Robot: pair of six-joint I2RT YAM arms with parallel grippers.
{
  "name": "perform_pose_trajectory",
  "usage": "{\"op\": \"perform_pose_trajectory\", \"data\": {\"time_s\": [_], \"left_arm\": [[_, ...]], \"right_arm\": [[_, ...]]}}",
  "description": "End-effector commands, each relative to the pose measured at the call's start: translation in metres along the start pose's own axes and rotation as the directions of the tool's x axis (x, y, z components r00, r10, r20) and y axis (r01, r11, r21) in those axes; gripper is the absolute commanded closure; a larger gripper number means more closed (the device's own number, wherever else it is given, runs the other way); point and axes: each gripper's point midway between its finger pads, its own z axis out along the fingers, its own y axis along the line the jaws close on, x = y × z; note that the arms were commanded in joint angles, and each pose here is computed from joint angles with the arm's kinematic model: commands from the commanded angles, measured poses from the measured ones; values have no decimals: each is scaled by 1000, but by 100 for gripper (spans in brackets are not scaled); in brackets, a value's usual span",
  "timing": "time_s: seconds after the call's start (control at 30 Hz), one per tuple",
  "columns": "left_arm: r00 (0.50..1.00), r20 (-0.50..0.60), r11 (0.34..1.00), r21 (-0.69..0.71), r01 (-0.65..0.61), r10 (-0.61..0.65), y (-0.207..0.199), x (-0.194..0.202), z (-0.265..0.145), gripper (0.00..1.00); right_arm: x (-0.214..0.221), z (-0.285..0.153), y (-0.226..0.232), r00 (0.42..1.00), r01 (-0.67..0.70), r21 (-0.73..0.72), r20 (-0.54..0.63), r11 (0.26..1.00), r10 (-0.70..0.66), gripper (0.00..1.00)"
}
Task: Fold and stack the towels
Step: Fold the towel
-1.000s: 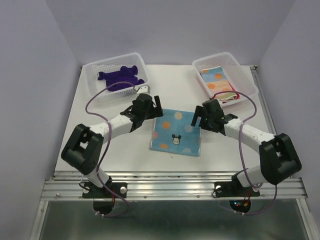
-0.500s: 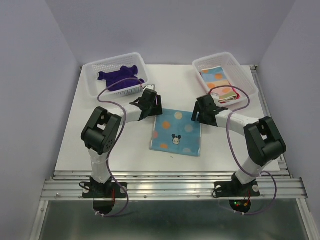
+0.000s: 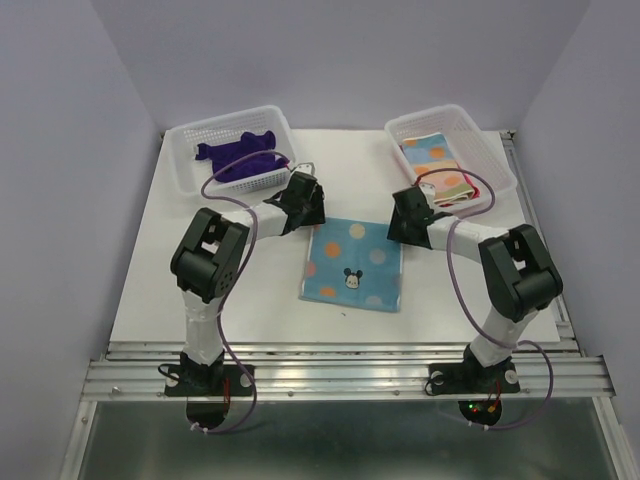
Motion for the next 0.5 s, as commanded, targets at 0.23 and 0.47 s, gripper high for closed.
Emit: {"op": "perform_pose_trajectory", "data": {"time_s": [0.23,0.47], "left_arm": [[1000,-15,1000,9,-19,19,-2,-2,10,71],[999,-26,1000,-3,-30,30,2,2,12,100]], "right_arm": [[-46,16,18,990,-26,-19,136,999,28,41],[-56,11,25,984,-42,-57,168,998,51,41]]}}
